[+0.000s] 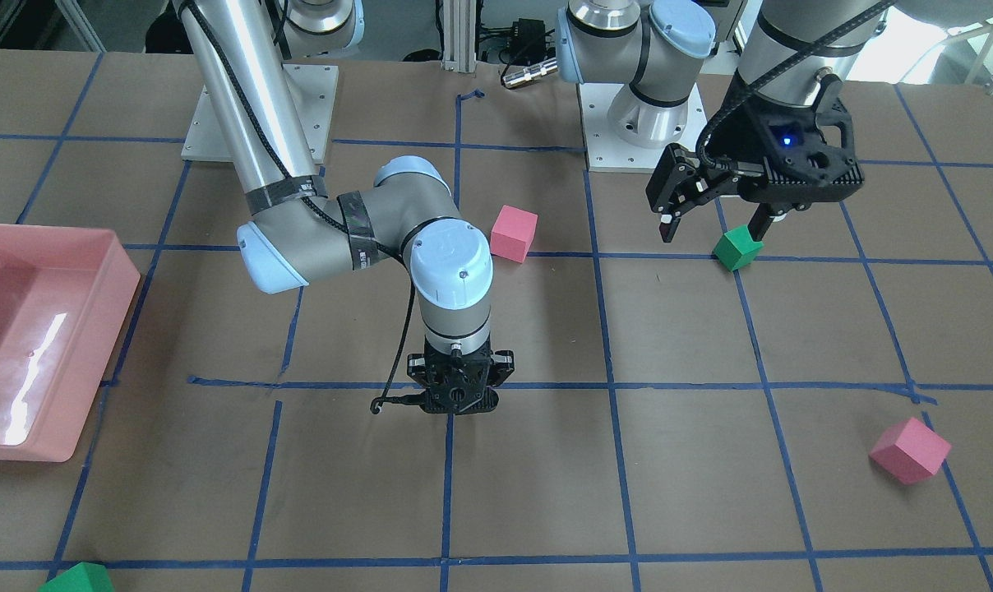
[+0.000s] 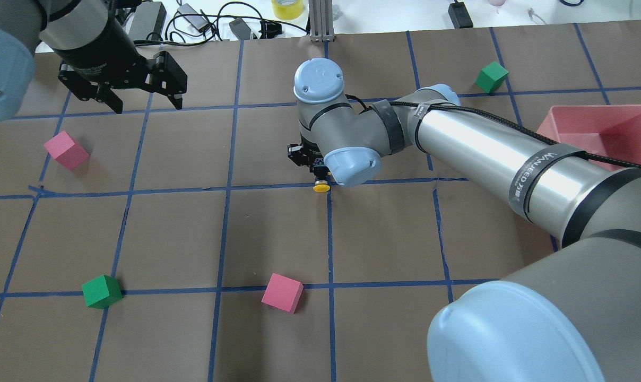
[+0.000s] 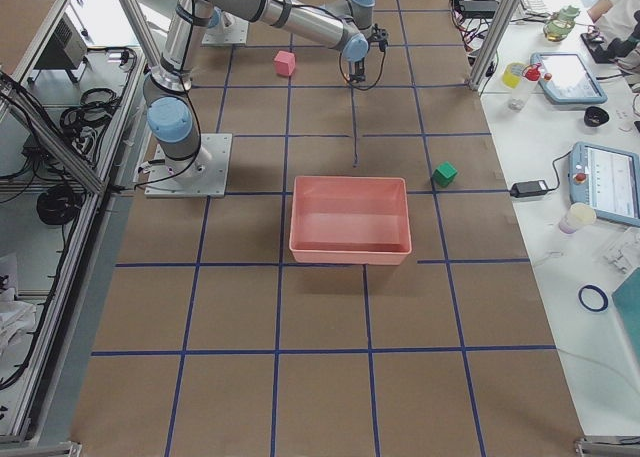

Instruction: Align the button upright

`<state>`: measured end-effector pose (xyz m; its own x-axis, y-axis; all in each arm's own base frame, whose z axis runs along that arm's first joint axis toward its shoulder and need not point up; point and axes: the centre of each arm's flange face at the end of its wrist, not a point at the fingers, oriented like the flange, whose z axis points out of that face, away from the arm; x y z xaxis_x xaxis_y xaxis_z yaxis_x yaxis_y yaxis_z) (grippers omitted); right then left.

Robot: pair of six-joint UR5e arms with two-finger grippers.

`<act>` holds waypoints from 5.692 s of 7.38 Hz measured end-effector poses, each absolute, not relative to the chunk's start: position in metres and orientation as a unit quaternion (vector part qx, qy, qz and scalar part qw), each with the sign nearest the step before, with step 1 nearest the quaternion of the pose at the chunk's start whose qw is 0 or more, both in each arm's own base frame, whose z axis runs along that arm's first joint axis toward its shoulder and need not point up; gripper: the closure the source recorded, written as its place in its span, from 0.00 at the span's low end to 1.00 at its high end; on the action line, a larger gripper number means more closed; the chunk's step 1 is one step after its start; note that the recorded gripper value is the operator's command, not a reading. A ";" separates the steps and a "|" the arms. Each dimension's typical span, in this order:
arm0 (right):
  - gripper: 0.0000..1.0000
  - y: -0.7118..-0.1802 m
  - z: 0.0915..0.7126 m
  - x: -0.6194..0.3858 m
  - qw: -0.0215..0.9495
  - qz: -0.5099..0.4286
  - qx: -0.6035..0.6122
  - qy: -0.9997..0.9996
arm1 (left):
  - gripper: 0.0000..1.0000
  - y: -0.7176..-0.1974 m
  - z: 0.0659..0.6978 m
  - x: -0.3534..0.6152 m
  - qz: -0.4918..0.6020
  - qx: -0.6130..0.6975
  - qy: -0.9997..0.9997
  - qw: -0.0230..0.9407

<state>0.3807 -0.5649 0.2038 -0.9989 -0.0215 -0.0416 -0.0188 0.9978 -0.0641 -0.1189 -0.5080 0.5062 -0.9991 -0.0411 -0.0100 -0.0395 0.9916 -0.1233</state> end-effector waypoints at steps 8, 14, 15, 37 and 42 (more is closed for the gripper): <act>0.63 -0.561 0.200 0.379 0.018 -0.026 -0.009 0.999 | 0.00 -0.508 0.505 -0.119 -0.061 -0.020 0.998 0.007; 0.09 -0.553 0.221 0.376 0.024 -0.037 -0.011 0.999 | 0.00 -0.508 0.506 -0.119 -0.061 -0.020 0.998 0.006; 0.04 -0.552 0.238 0.374 0.027 -0.047 -0.015 0.998 | 0.00 -0.508 0.506 -0.119 -0.061 -0.020 0.998 0.006; 0.00 -0.531 0.521 0.157 0.002 -0.006 -0.066 0.998 | 0.00 -0.500 0.509 -0.120 -0.048 -0.017 0.999 0.008; 0.00 -0.533 0.521 0.157 0.003 -0.011 -0.038 0.999 | 0.00 -0.501 0.496 -0.120 -0.028 -0.009 0.999 0.020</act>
<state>0.1566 -0.5326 0.5207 -0.9972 -0.0752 -0.0059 -0.0750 0.9969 -0.0223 -0.1203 -0.5014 0.4964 -0.9990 -0.0191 -0.0392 -0.0169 0.9982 -0.0570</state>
